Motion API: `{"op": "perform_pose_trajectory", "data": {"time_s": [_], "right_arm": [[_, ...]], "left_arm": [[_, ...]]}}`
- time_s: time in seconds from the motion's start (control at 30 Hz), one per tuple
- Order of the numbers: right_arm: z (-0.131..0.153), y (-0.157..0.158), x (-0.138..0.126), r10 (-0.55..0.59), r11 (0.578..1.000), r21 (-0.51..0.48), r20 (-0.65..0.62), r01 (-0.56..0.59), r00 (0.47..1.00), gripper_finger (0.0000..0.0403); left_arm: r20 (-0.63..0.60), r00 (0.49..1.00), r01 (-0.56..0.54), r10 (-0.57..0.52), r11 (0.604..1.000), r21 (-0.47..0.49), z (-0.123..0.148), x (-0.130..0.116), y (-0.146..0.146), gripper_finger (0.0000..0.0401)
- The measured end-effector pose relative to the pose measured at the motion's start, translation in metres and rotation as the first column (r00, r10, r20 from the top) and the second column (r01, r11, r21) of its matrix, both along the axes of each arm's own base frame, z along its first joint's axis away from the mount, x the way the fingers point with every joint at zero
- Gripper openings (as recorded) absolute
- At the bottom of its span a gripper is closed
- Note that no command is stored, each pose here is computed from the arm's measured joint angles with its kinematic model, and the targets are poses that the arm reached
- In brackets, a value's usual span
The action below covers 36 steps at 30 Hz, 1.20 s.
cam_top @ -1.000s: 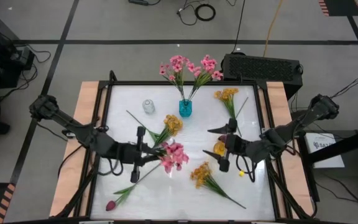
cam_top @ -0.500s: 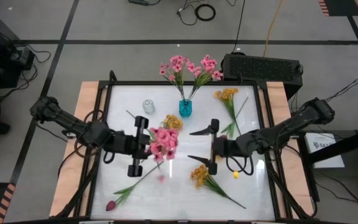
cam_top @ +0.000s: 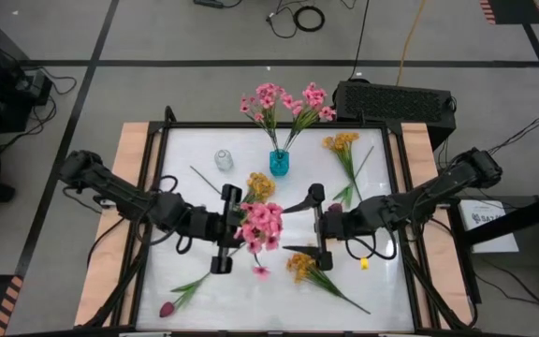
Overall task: Sort flowers into vase by color
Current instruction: Put the pink flowers into the blue vase
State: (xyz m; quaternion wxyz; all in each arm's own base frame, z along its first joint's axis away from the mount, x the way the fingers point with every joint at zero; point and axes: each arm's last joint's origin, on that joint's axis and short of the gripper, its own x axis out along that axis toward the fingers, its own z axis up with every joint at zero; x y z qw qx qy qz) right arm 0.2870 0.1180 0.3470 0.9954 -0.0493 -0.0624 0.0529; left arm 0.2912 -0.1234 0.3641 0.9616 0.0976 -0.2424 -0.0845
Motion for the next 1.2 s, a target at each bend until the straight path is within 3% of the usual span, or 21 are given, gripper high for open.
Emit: {"op": "perform_pose_trajectory", "data": {"time_s": [0.3, 0.53, 0.87, 1.03, 1.2], "right_arm": [[-0.005, -0.006, 0.008, -0.003, 1.0, 0.028, -0.004, 0.003, 1.0, 0.0361], [-0.02, -0.009, 0.028, -0.035, 0.999, 0.031, -0.003, 0.035, 0.999, 0.0361], [-0.018, -0.003, 0.048, 0.006, 0.999, 0.036, 0.0, -0.006, 1.0, 0.0354], [-0.016, -0.004, 0.047, 0.0, 0.999, 0.045, 0.01, 0.0, 1.0, 0.0307], [-0.015, -0.005, 0.047, 0.0, 0.999, 0.048, 0.008, -0.001, 1.0, 0.0218]], "left_arm": [[0.093, 0.995, 0.041, -0.043, 0.999, 0.018, -0.004, 0.01, 0.005, 0.0024], [0.073, 0.996, 0.043, -0.045, 0.999, 0.029, -0.007, 0.013, 0.006, 0.0024], [0.032, 0.999, 0.038, -0.04, 0.998, 0.045, -0.011, 0.016, 0.008, 0.0024], [0.011, 0.999, 0.037, -0.038, 0.998, 0.052, -0.013, 0.017, 0.008, 0.0024], [0.002, 0.999, 0.032, -0.033, 0.998, 0.055, -0.014, 0.018, 0.009, 0.0024]]}}
